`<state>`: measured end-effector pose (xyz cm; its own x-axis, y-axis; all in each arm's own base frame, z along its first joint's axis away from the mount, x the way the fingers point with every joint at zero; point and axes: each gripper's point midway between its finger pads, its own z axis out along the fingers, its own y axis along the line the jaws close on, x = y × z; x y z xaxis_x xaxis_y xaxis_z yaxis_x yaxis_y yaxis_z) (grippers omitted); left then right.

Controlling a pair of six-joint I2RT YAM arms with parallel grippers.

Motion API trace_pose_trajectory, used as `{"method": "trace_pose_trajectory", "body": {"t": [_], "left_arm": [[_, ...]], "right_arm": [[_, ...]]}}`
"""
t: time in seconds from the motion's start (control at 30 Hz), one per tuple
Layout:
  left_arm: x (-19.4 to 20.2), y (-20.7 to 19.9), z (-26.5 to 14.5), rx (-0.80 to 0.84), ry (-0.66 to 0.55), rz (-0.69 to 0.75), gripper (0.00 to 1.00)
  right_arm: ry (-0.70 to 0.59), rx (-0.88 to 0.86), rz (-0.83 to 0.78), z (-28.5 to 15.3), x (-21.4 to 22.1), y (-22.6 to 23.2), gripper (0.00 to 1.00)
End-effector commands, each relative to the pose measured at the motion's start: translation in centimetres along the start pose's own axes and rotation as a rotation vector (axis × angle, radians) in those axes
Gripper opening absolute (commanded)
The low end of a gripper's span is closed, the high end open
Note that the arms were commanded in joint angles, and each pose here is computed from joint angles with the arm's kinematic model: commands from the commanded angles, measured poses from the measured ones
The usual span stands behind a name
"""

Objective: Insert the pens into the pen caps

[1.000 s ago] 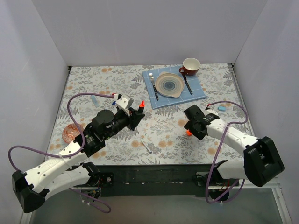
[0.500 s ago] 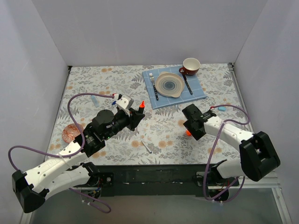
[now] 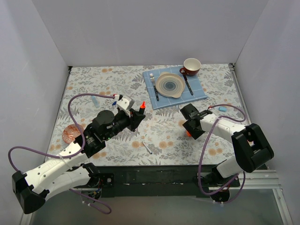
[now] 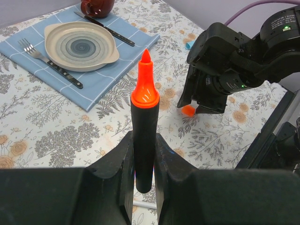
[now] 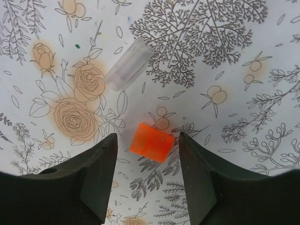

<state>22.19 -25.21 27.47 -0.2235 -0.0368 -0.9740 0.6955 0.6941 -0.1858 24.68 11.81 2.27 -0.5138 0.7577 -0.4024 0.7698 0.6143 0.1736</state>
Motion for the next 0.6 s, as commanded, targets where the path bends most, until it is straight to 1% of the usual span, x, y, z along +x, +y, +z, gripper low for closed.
{"method": "trace_pose_trajectory", "body": {"t": [0.0, 0.03, 0.07, 0.1, 0.13, 0.17, 0.2, 0.23, 0.27, 0.3, 0.33, 0.37, 0.4, 0.47, 0.5, 0.57], "left_arm": [[-0.6, -0.1, -0.3, 0.008, -0.016, 0.016, 0.0], [-0.6, 0.0, -0.4, 0.003, -0.018, 0.017, 0.0], [-0.7, 0.1, -0.4, -0.004, -0.021, 0.017, 0.0], [-0.8, 0.1, -0.5, -0.003, -0.024, 0.017, 0.0], [-0.9, 0.1, -0.5, -0.004, -0.027, 0.018, 0.0], [-1.0, 0.0, -0.6, -0.001, -0.03, 0.018, 0.0], [-1.1, 0.0, -0.6, -0.002, -0.033, 0.02, 0.0], [-1.1, 0.0, -0.6, -0.002, -0.033, 0.021, 0.0], [-1.1, 0.1, -0.7, -0.003, -0.035, 0.021, 0.0], [-1.3, 0.1, -0.8, -0.004, -0.043, 0.019, 0.0], [-1.4, 0.1, -0.9, -0.006, -0.045, 0.018, 0.0], [-1.5, 0.1, -1.0, -0.005, -0.049, 0.016, 0.0], [-1.5, 0.1, -1.0, -0.007, -0.054, 0.016, 0.0], [-1.6, 0.1, -1.0, -0.009, -0.058, 0.016, 0.0], [-1.6, 0.2, -1.0, -0.011, -0.057, 0.016, 0.0], [-1.5, 0.2, -1.0, -0.011, -0.055, 0.014, 0.0]], "right_arm": [[-0.059, -0.084, -0.08, 0.3, -1.2, 2.3, 0.56], [-0.08, -0.166, -0.169, 0.1, -1.5, 3.8, 0.51], [-0.067, -0.202, -0.213, 0.0, -1.2, 4.2, 0.45], [-0.07, -0.232, -0.274, -0.1, -1.1, 4.6, 0.37], [-0.045, -0.289, -0.338, -0.3, -0.5, 5.2, 0.34], [-0.066, -0.38, -0.495, -0.7, -0.3, 6.6, 0.31], [-0.055, -0.443, -0.586, -1.0, 0.2, 7.4, 0.26], [-0.001, -0.524, -0.688, -1.5, 1.6, 8.1, 0.23], [-0.013, -0.572, -0.857, -1.6, 1.9, 8.4, 0.17], [0.009, -0.615, -0.934, -1.9, 2.5, 8.7, 0.17], [0.068, -0.688, -1.03, -2.6, 3.8, 9.3, 0.17], [0.078, -0.707, -1.164, -2.6, 4.1, 8.9, 0.19], [0.089, -0.738, -1.241, -2.9, 4.8, 9.0, 0.2], [0.082, -0.756, -1.337, -3.6, 4.8, 9.4, 0.24], [0.073, -0.767, -1.441, -3.7, 5.0, 9.0, 0.26], [0.041, -0.808, -1.527, -4.7, 4.9, 9.6, 0.31]]}}
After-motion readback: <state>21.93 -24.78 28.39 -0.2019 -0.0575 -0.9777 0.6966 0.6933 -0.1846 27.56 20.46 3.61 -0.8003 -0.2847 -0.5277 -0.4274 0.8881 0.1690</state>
